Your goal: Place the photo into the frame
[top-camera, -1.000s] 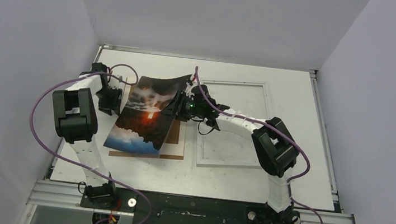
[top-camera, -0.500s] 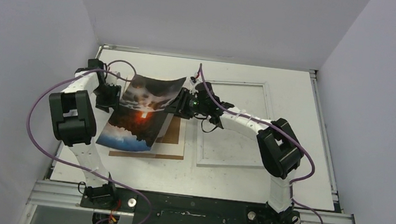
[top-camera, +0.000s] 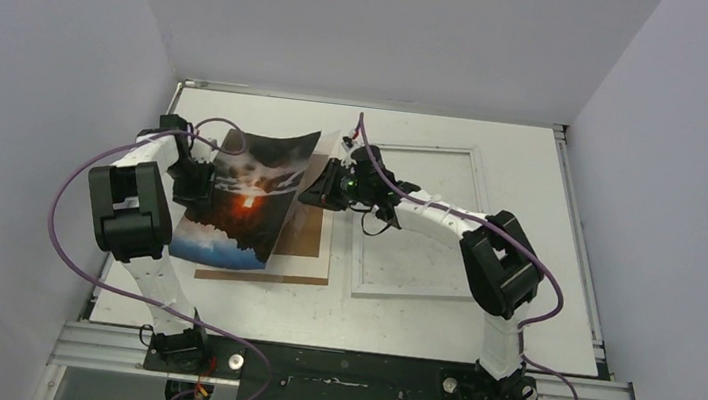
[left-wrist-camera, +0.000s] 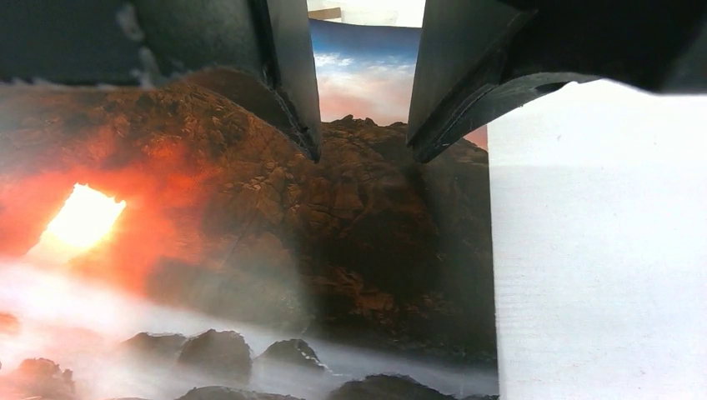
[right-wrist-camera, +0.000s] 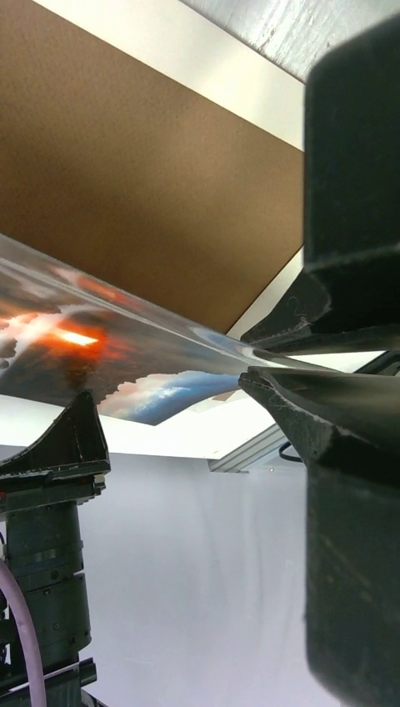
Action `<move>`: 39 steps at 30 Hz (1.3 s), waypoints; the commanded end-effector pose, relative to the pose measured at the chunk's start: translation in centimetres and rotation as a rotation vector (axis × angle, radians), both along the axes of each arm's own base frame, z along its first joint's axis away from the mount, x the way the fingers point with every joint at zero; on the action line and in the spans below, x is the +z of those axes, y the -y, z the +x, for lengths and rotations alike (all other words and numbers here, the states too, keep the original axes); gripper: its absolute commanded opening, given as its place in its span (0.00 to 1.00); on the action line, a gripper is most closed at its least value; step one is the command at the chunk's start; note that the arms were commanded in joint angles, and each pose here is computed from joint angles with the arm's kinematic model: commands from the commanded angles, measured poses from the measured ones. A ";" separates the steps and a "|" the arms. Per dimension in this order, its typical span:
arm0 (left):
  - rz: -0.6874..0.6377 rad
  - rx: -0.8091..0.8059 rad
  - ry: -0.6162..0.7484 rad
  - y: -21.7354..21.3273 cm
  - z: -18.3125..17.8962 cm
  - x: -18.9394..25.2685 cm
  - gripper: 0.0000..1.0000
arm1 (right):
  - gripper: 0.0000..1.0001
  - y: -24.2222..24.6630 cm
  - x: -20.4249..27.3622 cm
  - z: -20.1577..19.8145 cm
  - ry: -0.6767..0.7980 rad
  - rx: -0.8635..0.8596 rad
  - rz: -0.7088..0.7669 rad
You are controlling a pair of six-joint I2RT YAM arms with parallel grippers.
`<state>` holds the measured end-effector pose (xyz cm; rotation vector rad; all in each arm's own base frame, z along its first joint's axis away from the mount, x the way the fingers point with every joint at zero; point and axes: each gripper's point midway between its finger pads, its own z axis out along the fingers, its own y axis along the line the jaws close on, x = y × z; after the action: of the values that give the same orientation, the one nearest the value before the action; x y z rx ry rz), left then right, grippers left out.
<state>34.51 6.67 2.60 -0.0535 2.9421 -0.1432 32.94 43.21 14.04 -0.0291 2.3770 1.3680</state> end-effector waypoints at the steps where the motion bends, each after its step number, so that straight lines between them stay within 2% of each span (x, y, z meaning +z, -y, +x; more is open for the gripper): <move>1: 0.000 -0.008 0.039 -0.2 0.6 0.3 0.41 | 0.10 0.5 2.9 0.4 0.052 -0.004 0.036; 4: -0.004 -0.009 0.040 -0.3 0.5 0.5 0.41 | 0.05 1.2 2.1 0.6 0.051 -0.009 -0.009; 7: -0.010 -0.010 0.054 -0.2 0.7 1.3 0.41 | 0.05 2.2 2.6 1.1 0.072 -0.016 -0.049; 13: -0.017 -0.016 0.070 0.3 0.9 2.1 0.41 | 0.05 5.7 7.0 3.0 0.151 -0.058 -0.119; 20: -0.013 -0.037 0.041 1.1 0.1 0.8 0.41 | 0.05 13.3 12.5 4.7 0.224 -0.170 -0.171; 27: -0.010 -0.085 0.082 3.9 1.6 3.1 0.43 | 0.05 22.0 17.5 6.0 0.297 -0.323 -0.211; 32: -0.036 -0.173 0.160 8.7 3.5 7.0 0.50 | 0.05 28.3 21.1 6.3 0.350 -0.462 -0.249; 39: -0.124 -0.365 0.202 22.8 4.4 9.0 0.54 | 0.06 36.1 25.5 4.7 0.411 -0.665 -0.298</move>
<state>39.00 -8.60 9.23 0.3813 2.7662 -0.2253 39.81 10.56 33.87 0.3199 2.0979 0.7100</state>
